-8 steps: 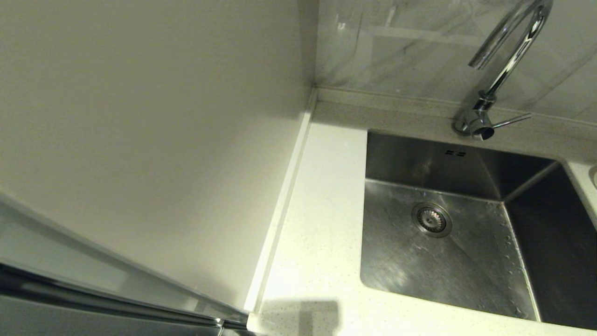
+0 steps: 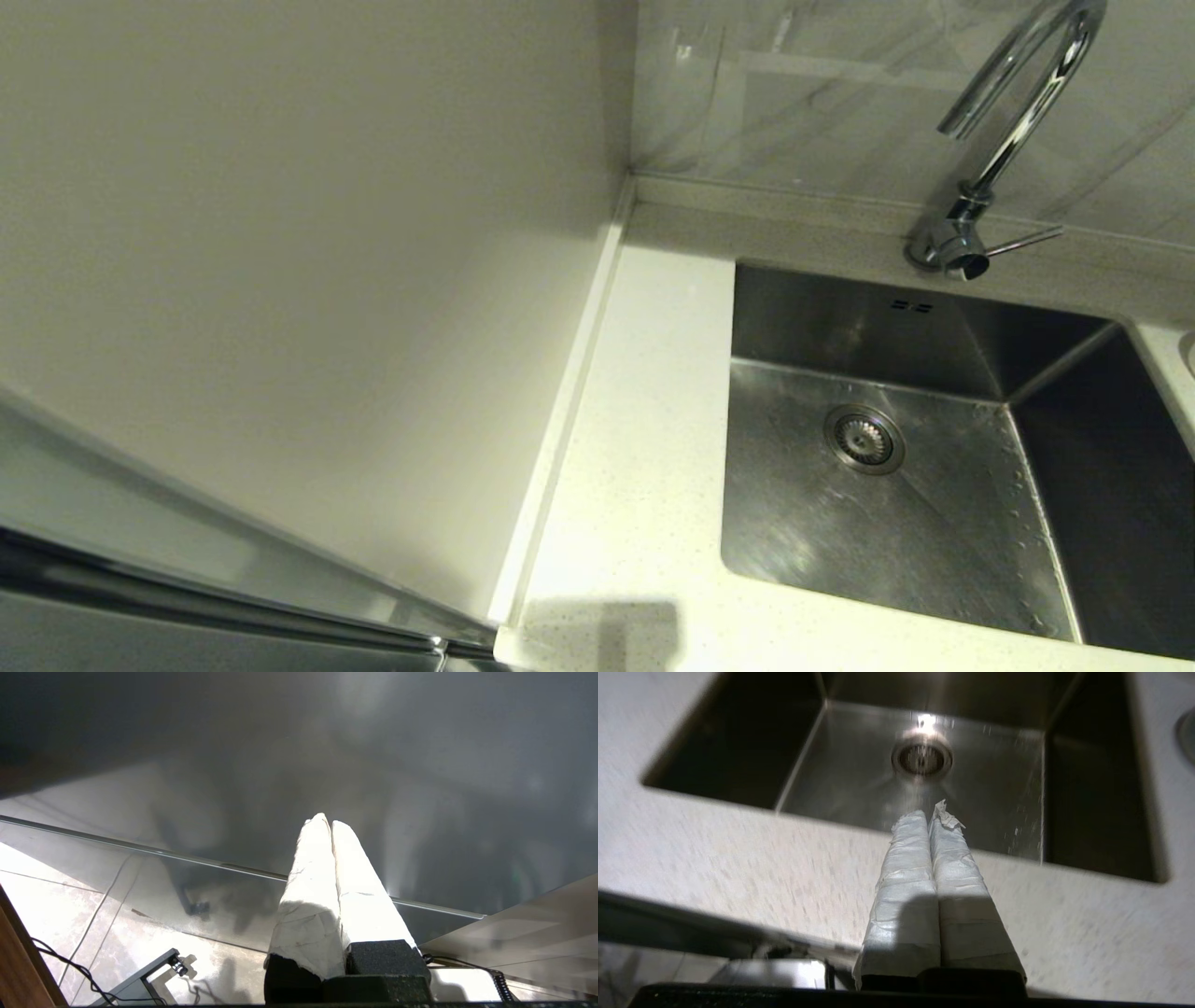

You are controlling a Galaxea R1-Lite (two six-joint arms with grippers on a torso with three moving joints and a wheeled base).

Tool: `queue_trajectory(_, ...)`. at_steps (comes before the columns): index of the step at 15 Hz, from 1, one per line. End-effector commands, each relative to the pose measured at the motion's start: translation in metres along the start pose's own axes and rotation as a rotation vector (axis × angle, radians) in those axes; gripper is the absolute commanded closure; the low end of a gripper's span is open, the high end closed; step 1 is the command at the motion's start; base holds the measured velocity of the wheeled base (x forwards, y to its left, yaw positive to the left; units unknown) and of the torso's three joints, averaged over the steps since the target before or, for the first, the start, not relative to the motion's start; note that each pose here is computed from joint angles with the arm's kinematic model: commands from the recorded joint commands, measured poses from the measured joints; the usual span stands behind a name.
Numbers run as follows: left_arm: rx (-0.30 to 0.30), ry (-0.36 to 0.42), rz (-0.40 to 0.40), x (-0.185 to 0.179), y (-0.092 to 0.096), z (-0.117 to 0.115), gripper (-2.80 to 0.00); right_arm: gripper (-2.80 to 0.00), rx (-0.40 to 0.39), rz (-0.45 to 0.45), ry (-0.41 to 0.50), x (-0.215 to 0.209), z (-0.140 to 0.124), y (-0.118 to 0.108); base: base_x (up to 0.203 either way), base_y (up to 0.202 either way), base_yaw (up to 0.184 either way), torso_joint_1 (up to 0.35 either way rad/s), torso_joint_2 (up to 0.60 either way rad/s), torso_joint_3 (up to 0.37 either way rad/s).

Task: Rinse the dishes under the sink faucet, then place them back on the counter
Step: Put a bowl into the sink

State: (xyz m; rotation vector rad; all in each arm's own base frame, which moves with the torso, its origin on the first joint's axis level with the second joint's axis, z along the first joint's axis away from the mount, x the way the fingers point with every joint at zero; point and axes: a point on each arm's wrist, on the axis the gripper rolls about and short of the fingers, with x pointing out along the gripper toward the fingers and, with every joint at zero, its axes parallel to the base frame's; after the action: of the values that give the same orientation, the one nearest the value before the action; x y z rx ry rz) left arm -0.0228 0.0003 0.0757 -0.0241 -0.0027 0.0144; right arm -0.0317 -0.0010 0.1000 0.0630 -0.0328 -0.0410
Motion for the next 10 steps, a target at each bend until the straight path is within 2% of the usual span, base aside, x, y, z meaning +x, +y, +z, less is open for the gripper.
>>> queue_trajectory(1, -0.001, -0.004, 0.001, 0.000, 0.000, 0.000, 0.00, 0.00, 0.016, -0.002, -0.045, -0.001, 0.042, 0.002, 0.000, 0.000, 0.000, 0.000, 0.00, 0.000)
queue_trajectory(3, 0.000, -0.004, 0.001, 0.000, 0.000, 0.000, 0.00, 0.00, 0.059, -0.010, -0.044, 0.009, 0.090, 0.006, 0.000, 0.000, 0.000, 0.000, 0.00, 0.000)
queue_trajectory(6, -0.001, -0.004, 0.001, 0.000, 0.000, 0.000, 0.00, 0.00, 0.078, -0.027, 0.065, 0.053, 0.132, 0.010, 0.000, 0.000, 0.000, 0.000, 0.00, 0.000)
queue_trajectory(8, 0.000, -0.004, 0.001, 0.000, 0.000, 0.000, 0.00, 0.00, 0.048, -0.033, 0.150, 0.091, 0.151, 0.013, 0.000, 0.000, 0.000, 0.000, 0.00, 0.000)
queue_trajectory(10, -0.001, -0.004, 0.001, 0.000, 0.000, 0.000, 0.00, 0.00, -0.015, -0.062, 0.227, 0.138, 0.170, 0.013, 0.000, 0.000, 0.000, 0.000, 0.00, 0.000)
